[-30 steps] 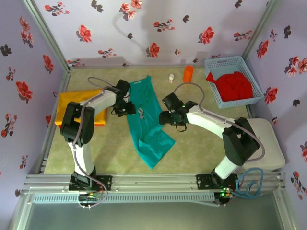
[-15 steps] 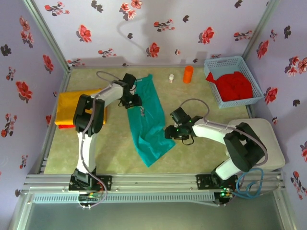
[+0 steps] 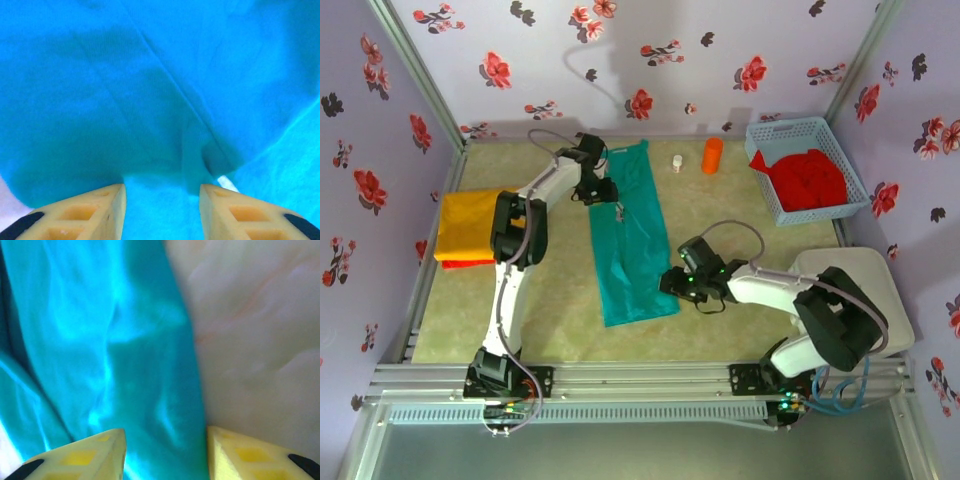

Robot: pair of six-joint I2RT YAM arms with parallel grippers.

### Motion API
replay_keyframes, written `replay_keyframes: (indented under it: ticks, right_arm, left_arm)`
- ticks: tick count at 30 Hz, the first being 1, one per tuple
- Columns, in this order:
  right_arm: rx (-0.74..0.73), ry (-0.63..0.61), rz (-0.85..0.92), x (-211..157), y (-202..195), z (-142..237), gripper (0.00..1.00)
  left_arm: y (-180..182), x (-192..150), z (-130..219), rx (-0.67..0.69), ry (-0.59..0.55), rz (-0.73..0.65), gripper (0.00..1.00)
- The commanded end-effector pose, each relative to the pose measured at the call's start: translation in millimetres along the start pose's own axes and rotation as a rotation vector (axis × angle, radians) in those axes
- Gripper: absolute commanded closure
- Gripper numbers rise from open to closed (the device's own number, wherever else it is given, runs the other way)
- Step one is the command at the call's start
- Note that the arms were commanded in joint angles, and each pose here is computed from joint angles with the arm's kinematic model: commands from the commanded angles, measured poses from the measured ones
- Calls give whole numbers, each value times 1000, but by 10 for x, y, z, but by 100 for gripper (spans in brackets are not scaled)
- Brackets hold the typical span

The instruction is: Fold and stack the t-shirts

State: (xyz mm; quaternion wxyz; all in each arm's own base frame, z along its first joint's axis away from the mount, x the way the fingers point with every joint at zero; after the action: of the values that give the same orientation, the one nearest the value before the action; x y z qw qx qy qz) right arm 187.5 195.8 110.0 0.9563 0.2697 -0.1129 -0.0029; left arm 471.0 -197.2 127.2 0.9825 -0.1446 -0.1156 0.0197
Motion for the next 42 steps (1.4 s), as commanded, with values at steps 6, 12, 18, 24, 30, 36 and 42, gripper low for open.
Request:
replay_keyframes:
  ticks: [6,12,18,24,30,36,42]
  right_arm:
    - [-22,62,-36,-260,-12,169,46]
    - [-35,73,-56,-297,-48,200,42]
    - [12,87,-63,-315,-40,146,54]
    - [65,86,-55,-291,9,99,61]
    - [82,98,-55,-266,43,61,89]
    - [54,108,-62,-326,-35,46,95]
    - [48,89,-72,-352,-77,68,100]
  left_arm:
    - [56,-572,888,-111,-4,-20,54]
    - [207,-1414,1057,-180,41,33,49]
    - [262,-2162,975,-187,135,66,47]
    - [290,-2567,942,-195,204,108,46]
    - [247,-2839,858,-184,253,127,49]
    - [184,-2980,722,-177,271,164,49]
    - [188,-3017,678,-153,284,173,53]
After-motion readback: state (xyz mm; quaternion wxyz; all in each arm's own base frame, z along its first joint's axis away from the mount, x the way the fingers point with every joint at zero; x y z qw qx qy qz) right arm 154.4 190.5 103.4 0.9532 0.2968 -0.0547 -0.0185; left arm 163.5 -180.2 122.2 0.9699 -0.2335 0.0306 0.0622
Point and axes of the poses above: each hand's point on the last joint's axis, 136 mm out from that joint toward the fingers, its own z axis back along the fingers, its own y axis along the line the jaws close on, x = y × z, the point moved 10 cm from there along z, back along the fingers, and after that the axes turned 6 degrees about z, right-handed, at the moved point
